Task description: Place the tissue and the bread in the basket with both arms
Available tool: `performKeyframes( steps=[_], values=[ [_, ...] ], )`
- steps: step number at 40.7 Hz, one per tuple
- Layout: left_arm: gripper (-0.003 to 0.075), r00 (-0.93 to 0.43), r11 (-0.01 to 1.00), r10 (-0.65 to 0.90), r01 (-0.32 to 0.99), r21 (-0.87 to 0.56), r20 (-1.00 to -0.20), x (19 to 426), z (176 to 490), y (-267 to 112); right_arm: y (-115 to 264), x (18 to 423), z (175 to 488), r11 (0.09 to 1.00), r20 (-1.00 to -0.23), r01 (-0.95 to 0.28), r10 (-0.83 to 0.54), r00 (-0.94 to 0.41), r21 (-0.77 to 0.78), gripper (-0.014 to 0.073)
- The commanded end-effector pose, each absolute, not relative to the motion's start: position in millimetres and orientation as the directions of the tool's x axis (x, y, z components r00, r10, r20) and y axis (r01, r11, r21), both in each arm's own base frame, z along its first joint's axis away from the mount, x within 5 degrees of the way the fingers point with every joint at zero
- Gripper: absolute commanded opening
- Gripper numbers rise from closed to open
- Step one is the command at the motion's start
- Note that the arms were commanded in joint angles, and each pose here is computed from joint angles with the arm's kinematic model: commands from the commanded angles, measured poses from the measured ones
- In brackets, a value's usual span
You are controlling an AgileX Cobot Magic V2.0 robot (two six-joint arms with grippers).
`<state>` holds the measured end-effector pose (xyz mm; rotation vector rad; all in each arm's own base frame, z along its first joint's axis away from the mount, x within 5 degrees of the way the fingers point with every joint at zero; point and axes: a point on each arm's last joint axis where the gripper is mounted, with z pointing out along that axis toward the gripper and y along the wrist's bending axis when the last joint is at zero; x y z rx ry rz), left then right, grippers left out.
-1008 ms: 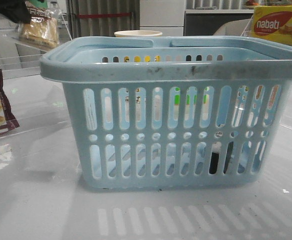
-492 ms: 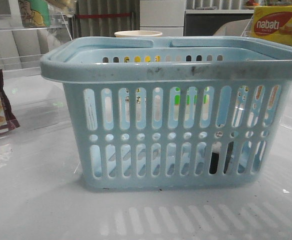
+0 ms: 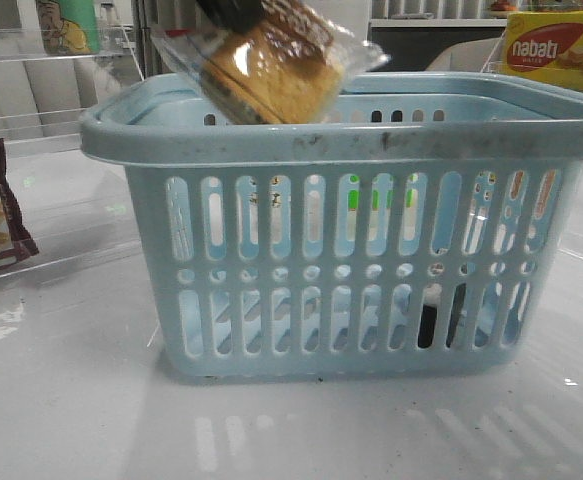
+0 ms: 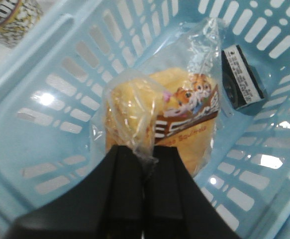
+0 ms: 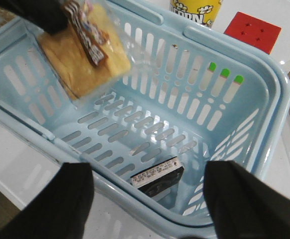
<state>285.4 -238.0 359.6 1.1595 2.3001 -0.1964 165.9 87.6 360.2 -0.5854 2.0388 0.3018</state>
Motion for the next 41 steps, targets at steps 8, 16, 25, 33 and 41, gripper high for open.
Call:
performKeyframes(
  steps=[8,16,25,33,41],
  values=[
    [0.0211,-0.428,0.613,0.663,0.782,0.116,-0.614,298.4,352.2,-260.4,86.7,165.9,376.6,0.858,-0.908,-0.512,-0.250,-0.335,-0.046,0.0571],
    [0.0460,-0.418,0.631,0.617,0.769,0.101,-0.667,299.2,358.7,-262.6,86.7,165.9,376.6,0.857,-0.908,-0.512,-0.250,-0.336,-0.046,0.0571],
    [0.0456,-0.413,0.664,0.544,0.744,0.075,-0.730,278.3,392.6,-245.0,86.7,165.9,376.6,0.857,-0.908,-0.512,-0.250,-0.336,-0.046,0.0571],
    [0.0456,-0.368,0.671,0.465,0.740,0.050,-0.805,240.9,418.8,-215.7,86.7,165.9,376.6,0.857,-0.908,-0.512,-0.250,-0.336,-0.046,0.0571],
    [0.0456,-0.345,0.674,0.438,0.737,0.049,-0.830,193.1,422.4,-174.8,86.7,165.9,376.6,0.857,-0.908,-0.512,-0.250,-0.336,-0.046,0.0571]
  ],
)
